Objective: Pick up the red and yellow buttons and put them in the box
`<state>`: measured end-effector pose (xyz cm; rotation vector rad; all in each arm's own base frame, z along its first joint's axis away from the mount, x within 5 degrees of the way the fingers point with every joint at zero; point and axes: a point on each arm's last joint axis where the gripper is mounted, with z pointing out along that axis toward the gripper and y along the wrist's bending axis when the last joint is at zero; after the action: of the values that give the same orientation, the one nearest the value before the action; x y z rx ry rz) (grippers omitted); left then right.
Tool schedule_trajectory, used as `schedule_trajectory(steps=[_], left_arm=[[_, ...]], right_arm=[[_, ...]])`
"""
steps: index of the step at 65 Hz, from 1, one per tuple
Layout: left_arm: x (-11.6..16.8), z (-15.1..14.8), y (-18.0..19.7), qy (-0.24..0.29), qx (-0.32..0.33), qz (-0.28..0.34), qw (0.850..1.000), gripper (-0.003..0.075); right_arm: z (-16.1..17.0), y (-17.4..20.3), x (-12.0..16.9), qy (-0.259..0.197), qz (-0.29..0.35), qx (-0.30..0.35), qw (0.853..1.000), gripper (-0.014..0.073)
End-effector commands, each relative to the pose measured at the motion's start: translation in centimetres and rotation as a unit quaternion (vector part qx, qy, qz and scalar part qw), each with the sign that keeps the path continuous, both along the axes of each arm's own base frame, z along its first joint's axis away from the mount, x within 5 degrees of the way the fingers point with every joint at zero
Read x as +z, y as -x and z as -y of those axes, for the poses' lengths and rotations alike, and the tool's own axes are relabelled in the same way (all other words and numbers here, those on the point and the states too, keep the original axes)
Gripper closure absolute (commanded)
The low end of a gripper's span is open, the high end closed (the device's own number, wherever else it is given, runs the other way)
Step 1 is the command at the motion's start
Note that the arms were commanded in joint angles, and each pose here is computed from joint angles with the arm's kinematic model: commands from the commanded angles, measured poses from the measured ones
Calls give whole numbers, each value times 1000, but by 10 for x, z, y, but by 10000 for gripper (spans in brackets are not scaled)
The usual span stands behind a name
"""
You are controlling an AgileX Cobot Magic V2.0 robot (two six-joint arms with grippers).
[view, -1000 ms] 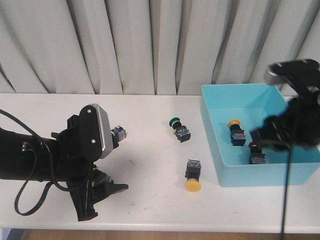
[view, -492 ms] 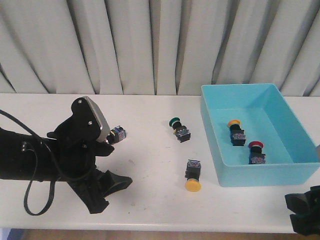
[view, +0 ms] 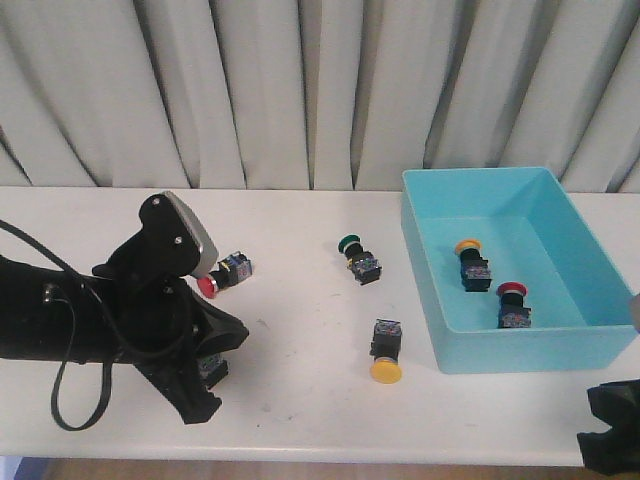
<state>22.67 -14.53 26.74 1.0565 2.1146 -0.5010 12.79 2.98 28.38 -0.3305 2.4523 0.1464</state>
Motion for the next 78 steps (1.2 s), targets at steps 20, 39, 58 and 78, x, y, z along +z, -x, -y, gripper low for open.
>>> schedule_trajectory(steps=[20, 39, 58, 78], left_arm=[[16, 2, -1, 28, 16, 21, 999, 728], [16, 2, -1, 28, 16, 22, 999, 728], [33, -17, 3, 8, 95, 69, 993, 728], [28, -78, 56, 58, 242, 172, 953, 728]], right_arm=[[-1, 1, 7, -2, 4, 5, 1000, 602], [-1, 1, 7, -2, 4, 5, 1000, 602], [-1, 1, 7, -2, 3, 5, 1000, 602], [-1, 1, 7, -2, 3, 5, 1000, 602]])
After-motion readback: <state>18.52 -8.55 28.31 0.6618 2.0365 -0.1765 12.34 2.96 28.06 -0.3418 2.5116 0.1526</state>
